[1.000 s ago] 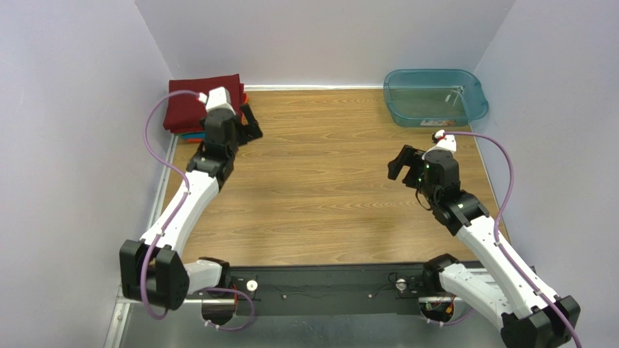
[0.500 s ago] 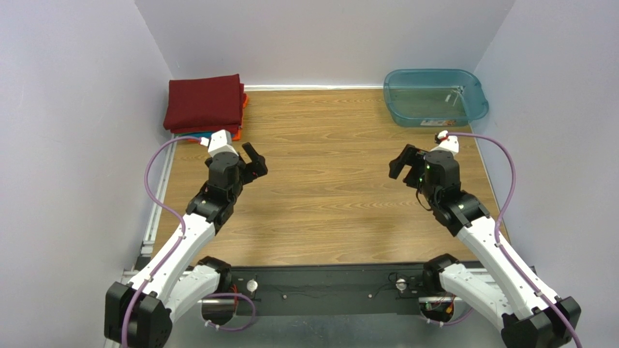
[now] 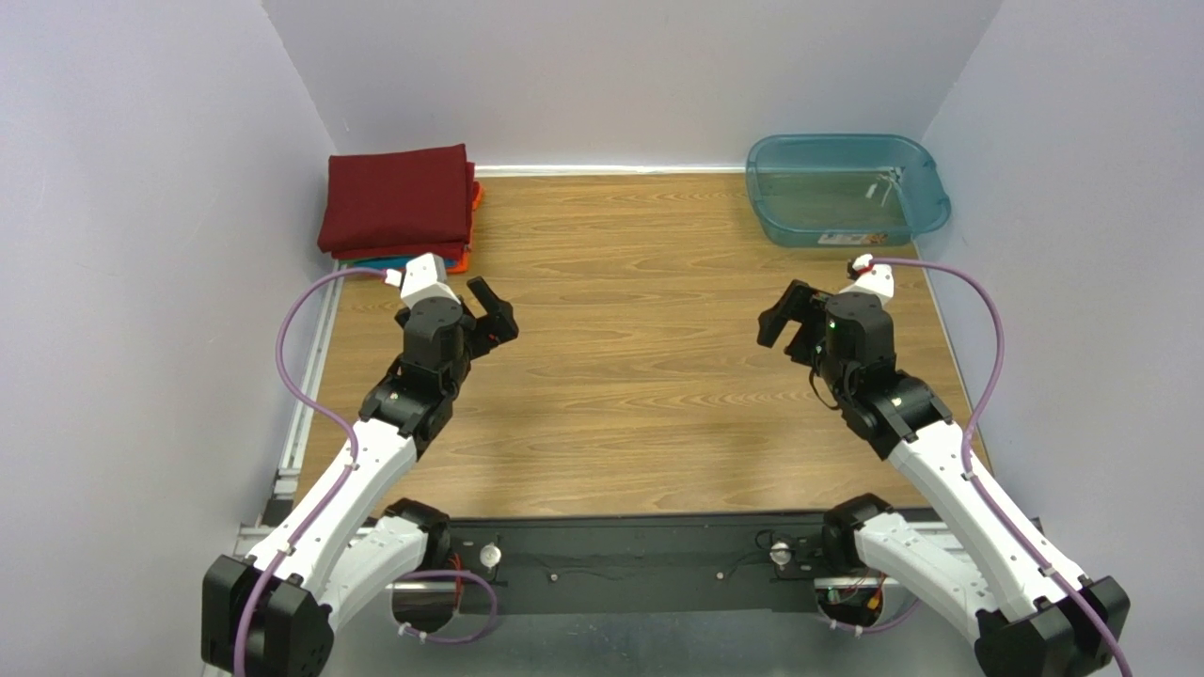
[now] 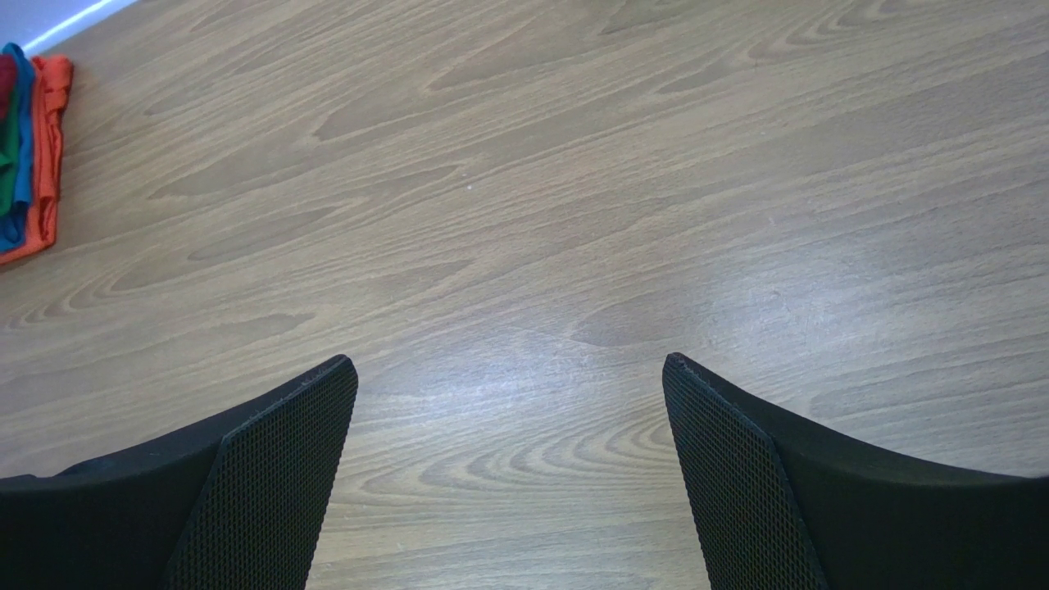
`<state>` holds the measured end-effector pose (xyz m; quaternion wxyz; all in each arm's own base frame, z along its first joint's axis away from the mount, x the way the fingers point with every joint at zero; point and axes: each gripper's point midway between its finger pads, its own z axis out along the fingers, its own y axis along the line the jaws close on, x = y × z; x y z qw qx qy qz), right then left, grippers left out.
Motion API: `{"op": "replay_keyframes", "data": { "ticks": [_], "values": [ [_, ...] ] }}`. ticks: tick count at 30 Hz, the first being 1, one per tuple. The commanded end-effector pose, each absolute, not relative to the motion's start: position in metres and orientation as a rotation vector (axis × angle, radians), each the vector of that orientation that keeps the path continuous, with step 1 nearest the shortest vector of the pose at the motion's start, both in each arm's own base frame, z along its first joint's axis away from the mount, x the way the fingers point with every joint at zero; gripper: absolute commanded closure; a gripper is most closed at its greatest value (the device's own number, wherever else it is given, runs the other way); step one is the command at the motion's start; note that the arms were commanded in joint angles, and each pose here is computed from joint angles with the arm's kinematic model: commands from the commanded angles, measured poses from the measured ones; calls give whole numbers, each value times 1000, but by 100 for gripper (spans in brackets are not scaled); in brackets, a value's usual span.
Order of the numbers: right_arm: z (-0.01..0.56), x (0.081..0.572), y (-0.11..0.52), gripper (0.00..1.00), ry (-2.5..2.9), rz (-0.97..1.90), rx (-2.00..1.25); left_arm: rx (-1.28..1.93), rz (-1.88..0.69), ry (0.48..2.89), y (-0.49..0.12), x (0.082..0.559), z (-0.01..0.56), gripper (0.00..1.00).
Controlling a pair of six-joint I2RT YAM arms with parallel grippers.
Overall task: Fold and stack the t-shirts
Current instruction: Reset both grippers
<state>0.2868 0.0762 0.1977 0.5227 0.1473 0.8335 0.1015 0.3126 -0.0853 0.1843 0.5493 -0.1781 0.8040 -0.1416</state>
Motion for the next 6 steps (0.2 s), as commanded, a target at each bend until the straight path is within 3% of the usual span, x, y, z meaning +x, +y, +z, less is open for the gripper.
{"op": "replay_keyframes", "data": {
  "ticks": [1, 6],
  "values": [
    [189, 284, 68, 0, 2010, 201, 392, -450, -310, 1885, -80, 313, 190, 2],
    [188, 286, 68, 0, 2018, 194, 387, -453, -309, 1877, -79, 314, 193, 2]
  ]
}}
